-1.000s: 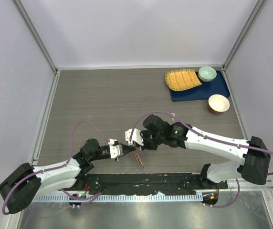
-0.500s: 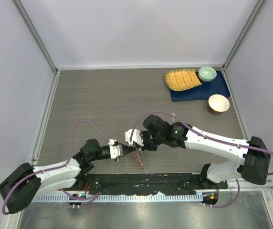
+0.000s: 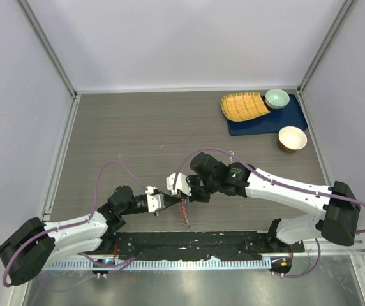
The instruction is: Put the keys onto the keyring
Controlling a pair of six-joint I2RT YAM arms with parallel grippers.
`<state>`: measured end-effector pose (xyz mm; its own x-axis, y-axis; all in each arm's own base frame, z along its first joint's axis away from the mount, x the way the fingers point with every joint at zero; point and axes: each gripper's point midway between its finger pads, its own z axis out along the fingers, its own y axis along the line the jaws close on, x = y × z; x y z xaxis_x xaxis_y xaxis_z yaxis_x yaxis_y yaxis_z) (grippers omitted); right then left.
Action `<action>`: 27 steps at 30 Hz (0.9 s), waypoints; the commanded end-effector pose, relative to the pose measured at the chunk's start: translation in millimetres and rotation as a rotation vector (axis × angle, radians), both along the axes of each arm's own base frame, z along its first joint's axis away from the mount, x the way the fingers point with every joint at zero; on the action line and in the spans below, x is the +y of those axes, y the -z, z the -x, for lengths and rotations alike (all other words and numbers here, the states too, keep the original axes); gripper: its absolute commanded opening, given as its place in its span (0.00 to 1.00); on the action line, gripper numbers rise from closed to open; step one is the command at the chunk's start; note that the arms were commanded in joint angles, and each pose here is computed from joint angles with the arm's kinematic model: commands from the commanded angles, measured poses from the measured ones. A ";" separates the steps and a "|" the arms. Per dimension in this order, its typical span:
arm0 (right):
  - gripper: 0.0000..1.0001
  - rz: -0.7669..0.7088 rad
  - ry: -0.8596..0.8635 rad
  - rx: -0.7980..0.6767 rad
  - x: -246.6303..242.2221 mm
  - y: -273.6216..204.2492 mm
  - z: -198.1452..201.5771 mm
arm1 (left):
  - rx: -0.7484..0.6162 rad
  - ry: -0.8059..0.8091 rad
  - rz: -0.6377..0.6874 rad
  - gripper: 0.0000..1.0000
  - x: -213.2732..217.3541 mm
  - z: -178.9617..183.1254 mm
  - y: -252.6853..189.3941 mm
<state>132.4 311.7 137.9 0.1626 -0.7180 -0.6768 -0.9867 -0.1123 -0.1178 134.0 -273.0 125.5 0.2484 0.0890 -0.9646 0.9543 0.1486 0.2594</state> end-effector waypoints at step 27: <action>0.01 0.017 0.138 -0.070 -3.4 -8.0 -22.6 | -0.069 -0.065 0.067 0.02 -3.9 -17.6 -28.5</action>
